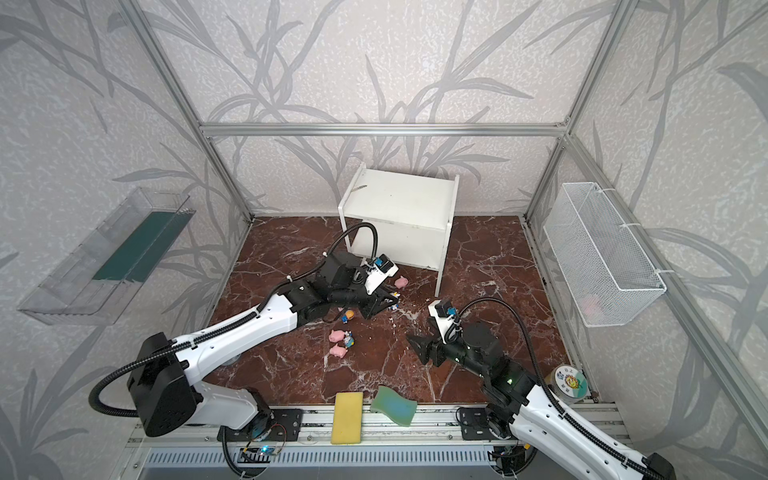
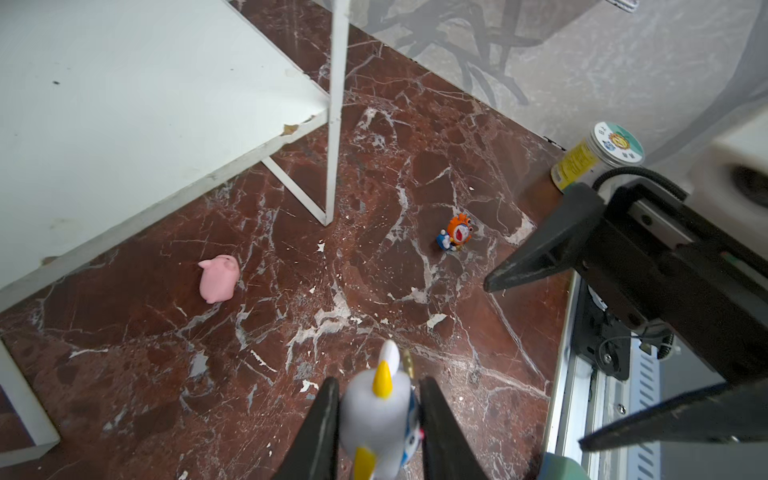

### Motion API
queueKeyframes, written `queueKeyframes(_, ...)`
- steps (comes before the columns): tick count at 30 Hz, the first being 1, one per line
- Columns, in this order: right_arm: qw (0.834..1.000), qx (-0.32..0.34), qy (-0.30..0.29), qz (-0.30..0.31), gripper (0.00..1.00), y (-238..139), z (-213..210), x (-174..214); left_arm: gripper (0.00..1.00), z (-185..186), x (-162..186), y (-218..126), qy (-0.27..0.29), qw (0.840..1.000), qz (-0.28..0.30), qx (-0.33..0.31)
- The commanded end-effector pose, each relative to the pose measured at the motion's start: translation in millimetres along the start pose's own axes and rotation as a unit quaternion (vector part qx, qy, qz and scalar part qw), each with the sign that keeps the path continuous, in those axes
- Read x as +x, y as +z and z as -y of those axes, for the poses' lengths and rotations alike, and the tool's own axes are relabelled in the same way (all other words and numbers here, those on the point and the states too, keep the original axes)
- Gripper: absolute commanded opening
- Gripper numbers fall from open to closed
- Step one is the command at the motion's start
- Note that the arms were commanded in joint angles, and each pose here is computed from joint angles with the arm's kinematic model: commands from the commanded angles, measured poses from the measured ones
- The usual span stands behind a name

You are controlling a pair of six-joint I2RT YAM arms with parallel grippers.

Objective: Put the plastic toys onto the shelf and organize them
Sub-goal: 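Close the left gripper on the figurine while the right gripper opens and withdraws, then carry the white goat-horned figurine with the left gripper up over the white shelf top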

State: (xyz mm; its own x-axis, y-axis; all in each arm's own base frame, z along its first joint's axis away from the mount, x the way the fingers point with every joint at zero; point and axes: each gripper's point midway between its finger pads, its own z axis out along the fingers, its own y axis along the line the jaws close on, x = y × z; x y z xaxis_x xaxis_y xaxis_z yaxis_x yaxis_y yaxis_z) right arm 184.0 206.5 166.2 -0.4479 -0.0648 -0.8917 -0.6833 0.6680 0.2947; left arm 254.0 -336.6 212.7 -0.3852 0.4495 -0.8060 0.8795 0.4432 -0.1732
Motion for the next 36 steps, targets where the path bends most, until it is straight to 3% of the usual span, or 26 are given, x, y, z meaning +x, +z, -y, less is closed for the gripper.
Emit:
queueKeyframes(1,1.000,0.010,-0.015,-0.025,0.84,-1.1,1.8,4.9,0.23,12.6,-18.3,-5.0,0.090,0.996,0.016,0.016)
queueKeyframes(9,0.998,0.045,-0.013,-0.034,0.84,-6.9,14.6,12.3,0.20,6.2,-48.3,14.9,0.199,0.979,0.053,-0.009)
queueKeyframes(19,0.987,0.160,0.009,-0.013,0.84,-41.3,52.6,18.2,0.19,-27.6,-89.7,61.2,0.246,0.967,0.042,-0.054)
queueKeyframes(36,0.992,0.126,0.000,0.024,0.86,-46.0,40.0,4.6,0.18,-63.5,-117.7,99.6,0.266,0.957,0.050,-0.107)
